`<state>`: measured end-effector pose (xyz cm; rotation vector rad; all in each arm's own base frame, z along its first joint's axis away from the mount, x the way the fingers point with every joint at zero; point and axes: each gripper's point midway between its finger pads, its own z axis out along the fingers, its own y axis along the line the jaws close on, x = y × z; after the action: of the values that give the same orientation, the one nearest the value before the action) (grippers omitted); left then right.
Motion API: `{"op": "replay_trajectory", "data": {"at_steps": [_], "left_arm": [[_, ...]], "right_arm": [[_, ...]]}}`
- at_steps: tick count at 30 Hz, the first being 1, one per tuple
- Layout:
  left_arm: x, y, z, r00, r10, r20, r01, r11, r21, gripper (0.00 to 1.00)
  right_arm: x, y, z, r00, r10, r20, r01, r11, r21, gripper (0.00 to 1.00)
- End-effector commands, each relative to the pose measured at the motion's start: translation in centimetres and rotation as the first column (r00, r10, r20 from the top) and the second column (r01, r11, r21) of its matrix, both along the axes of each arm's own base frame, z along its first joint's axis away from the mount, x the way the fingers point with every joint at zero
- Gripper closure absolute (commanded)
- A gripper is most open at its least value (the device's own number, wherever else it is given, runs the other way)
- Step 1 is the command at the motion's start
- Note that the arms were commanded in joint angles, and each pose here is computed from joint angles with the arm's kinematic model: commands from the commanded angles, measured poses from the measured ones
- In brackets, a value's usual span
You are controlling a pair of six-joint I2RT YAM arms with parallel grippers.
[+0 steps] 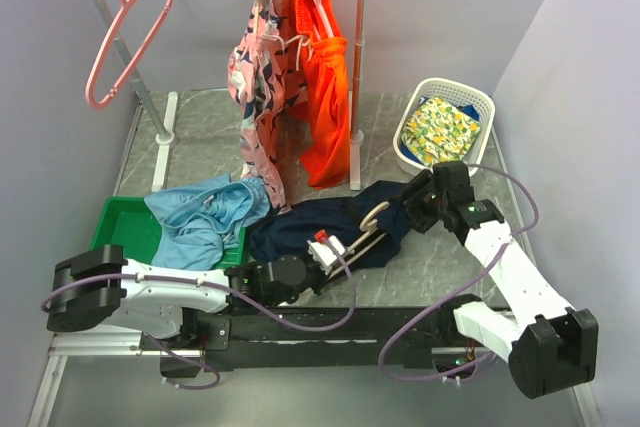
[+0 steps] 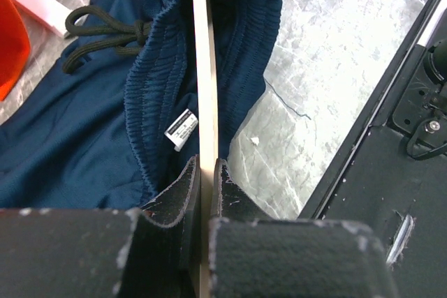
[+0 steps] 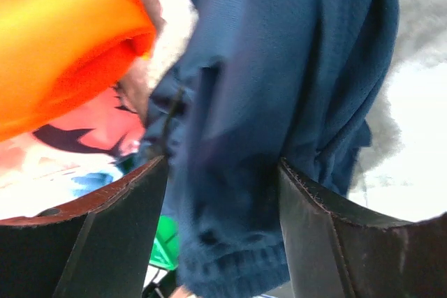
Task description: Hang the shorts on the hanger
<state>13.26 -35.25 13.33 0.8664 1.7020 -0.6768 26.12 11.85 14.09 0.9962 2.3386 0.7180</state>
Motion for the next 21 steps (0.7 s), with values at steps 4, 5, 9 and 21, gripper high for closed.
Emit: {"op": "replay_trajectory", "data": {"at_steps": [4,5,9,21], "left_arm": [[-0.3,-3.0,4.5,0.998,-0.057,0.041,0.062,0.99,-0.124,0.99],[-0.4,-3.3,4.6,0.997,-0.064,0.033,0.067,0.99,-0.126,0.99],[-1.2,-3.3,4.3,0.996,-0.073,-0.049,0.066,0.988,-0.138,0.26],[0.5,5.5,4.0,0.862,0.297,-0.41,-0.322,0.947,0.009,0.3]], "right_arm": [[-1.3,0.2,-2.6,1.0,0.007,-0.009,-0.007,0.999,0.032,0.54],[-1.3,0.0,-2.8,1.0,0.005,-0.01,-0.005,1.0,0.019,0.62],[-1.2,-0.9,-2.9,1.0,0.004,0.005,-0.004,0.999,-0.039,0.96],[-1.4,-1.4,0.0,0.995,0.02,0.101,-0.014,0.998,-0.062,1.0]]}}
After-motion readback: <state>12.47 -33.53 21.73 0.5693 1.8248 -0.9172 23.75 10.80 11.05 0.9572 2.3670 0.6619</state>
